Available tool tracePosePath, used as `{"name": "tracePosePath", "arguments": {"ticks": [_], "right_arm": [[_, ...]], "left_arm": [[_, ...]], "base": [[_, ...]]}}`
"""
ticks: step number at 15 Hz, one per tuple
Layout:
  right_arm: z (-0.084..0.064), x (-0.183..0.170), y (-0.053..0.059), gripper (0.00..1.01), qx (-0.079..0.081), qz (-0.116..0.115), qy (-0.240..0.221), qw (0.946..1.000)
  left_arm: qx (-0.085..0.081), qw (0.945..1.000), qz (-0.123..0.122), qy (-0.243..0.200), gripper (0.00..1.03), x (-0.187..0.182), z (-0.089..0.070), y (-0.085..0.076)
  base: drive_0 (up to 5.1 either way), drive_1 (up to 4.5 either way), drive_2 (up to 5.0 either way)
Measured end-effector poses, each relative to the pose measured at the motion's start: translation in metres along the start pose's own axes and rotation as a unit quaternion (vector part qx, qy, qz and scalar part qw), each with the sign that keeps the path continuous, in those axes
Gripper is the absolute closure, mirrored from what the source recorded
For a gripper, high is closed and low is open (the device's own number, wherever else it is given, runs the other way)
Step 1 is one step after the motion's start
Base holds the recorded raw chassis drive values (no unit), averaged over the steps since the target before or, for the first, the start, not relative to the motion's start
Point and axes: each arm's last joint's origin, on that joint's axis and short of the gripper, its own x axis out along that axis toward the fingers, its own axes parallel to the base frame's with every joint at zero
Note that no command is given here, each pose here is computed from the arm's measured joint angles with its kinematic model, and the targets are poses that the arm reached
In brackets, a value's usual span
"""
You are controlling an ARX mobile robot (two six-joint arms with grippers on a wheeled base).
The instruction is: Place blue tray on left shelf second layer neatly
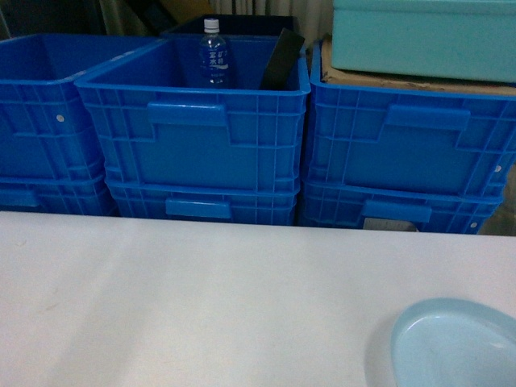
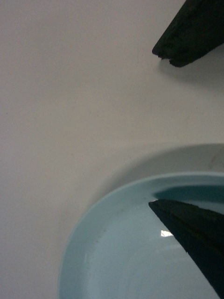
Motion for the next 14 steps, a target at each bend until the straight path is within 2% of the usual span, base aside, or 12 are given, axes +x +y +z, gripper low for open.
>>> {"name": "tracePosePath", "arguments": {"ticks": [3,4,6,7,8,12,14], "right_arm": [[-0.001,-0.004,0.001,0.42,0.011,-0.010,0.003,0.9999],[-0.003,-0.011,0.008,0.56,0.015,-0.005,0.015,0.9998],[-0.007,-0.022,0.019,0.75,0.014,0.005,0.029,0.9995],[-0.009,-0.031,0.027,0.90,0.014,0.010,0.040,0.9991],[-0.010,-0.039,0.033,0.99,0.020,0.017,0.047,0.9986],[-0.007,-0.050,0.037,0.99,0.021,0.022,0.051,0.9982],[0.008,-0.063,0.038,0.99,0.003,0.021,0.015,0.9997]], "left_arm": [[0.000,1.0000,0.000,0.000,0.05,0.000,0.000,0.000],[0.000,1.0000,0.000,0.000,0.05,0.000,0.000,0.000],[0.000,1.0000,0.000,0.000,0.05,0.000,0.000,0.000],[0.000,1.0000,0.000,0.000,0.05,0.000,0.000,0.000],[0.000,1.0000,0.000,0.000,0.05,0.000,0.000,0.000],[0.000,1.0000,0.000,0.000,0.05,0.000,0.000,0.000],[0.000,1.0000,0.000,0.000,0.05,0.000,0.000,0.000]], "base": [[0.0,0.00,0.0],[0.0,0.00,0.0],[0.0,0.00,0.0],[0.0,0.00,0.0],[0.0,0.00,0.0],[0.0,0.00,0.0],[0.0,0.00,0.0]]}}
